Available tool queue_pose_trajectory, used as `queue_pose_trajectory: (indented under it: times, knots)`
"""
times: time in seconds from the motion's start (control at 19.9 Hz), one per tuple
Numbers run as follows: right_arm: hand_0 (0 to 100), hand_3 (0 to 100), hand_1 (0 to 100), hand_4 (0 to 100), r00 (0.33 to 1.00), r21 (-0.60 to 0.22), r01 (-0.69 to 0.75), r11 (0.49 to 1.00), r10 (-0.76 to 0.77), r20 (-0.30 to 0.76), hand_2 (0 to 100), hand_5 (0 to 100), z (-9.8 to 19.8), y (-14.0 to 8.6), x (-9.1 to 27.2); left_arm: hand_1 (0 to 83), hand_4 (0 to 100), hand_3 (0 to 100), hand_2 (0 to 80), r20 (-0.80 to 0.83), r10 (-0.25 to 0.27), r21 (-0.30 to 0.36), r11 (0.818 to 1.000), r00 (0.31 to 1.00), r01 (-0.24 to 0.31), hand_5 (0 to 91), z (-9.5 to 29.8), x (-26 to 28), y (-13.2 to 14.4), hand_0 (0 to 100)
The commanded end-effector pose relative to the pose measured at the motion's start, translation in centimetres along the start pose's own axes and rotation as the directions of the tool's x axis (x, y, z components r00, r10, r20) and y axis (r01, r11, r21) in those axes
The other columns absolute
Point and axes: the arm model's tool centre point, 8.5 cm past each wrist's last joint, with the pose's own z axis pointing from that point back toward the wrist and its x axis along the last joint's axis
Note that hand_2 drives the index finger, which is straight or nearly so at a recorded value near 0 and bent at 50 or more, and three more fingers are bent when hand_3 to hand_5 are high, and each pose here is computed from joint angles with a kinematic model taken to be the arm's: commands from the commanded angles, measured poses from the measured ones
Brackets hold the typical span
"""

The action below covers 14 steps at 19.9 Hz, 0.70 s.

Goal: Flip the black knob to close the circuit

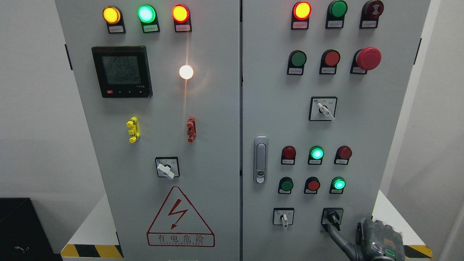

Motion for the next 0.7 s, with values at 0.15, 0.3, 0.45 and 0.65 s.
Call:
queue_pose_trajectory:
  times: [0.15, 0.3, 0.45, 0.65]
  knots:
    - [0, 100, 0, 95, 1.000, -0.007, 0.004, 1.000, -0.004, -0.028, 91, 100, -0.20, -0.28, -1.03, 55.6, 0, 0, 0.0, 0.002, 0.002, -0.003, 1.000, 1.000, -0.002, 0.0, 0.00, -0.57, -0.15, 12]
    - [0, 100, 0, 95, 1.000, -0.010, 0.004, 1.000, -0.004, -0.030, 91, 100, -0.28, -0.41, -1.17, 55.6, 0, 0, 0.0, 0.002, 0.002, -0.003, 1.000, 1.000, -0.002, 0.0, 0.00, -0.57, -0.15, 12]
    - [0, 100, 0, 94, 1.000, -0.010, 0.007, 1.000, -0.007, -0.029, 91, 100, -0.27, -0.45, -1.16, 55.6, 0, 0, 0.0, 0.002, 0.002, -0.003, 1.000, 1.000, -0.002, 0.0, 0.00, -0.57, -0.15, 12]
    - [0, 100, 0, 94, 1.000, -0.010, 0.015, 1.000, -0.015, -0.025, 90, 100, -0.29, -0.47, -0.95, 55.6, 0, 0, 0.0, 0.002, 0.002, -0.003, 1.000, 1.000, -0.002, 0.0, 0.00, -0.57, -0.15, 12]
